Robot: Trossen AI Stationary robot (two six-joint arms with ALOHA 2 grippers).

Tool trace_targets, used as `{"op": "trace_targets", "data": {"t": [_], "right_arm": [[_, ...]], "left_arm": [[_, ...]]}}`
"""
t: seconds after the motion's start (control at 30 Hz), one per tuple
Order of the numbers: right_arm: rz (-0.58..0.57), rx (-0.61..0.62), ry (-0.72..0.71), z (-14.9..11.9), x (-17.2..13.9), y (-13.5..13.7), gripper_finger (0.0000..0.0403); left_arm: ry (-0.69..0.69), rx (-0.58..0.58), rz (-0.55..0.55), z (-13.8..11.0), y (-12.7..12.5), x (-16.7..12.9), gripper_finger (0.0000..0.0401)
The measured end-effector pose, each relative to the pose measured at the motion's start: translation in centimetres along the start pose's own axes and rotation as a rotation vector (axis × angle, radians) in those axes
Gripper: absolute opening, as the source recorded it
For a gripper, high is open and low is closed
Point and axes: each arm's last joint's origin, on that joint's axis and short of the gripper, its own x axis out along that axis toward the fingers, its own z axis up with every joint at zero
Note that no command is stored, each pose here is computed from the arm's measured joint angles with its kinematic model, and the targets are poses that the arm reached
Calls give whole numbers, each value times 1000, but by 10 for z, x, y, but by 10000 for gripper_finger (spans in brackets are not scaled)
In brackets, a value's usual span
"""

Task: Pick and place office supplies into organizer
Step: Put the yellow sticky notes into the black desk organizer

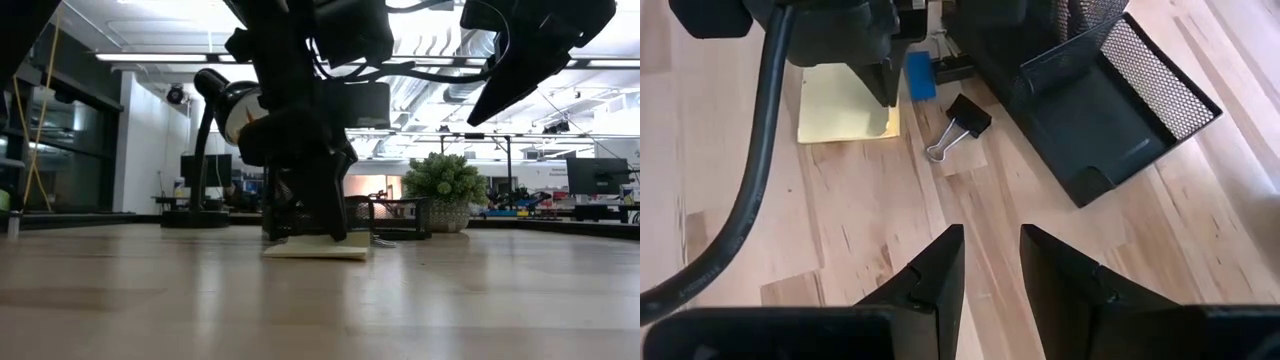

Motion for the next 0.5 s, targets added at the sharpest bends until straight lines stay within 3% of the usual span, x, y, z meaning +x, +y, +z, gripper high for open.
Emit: {"op": "trace_targets", "data": {"t": [0.23,0.5], "right_arm": [[-17,-15,30,-3,-3,-3,98],[-40,19,-28,-3,-28,-17,98]], "left_arm": [[12,1,-52,3,-1,-10,1],[-75,75,-6,34,4,-38,0]]}}
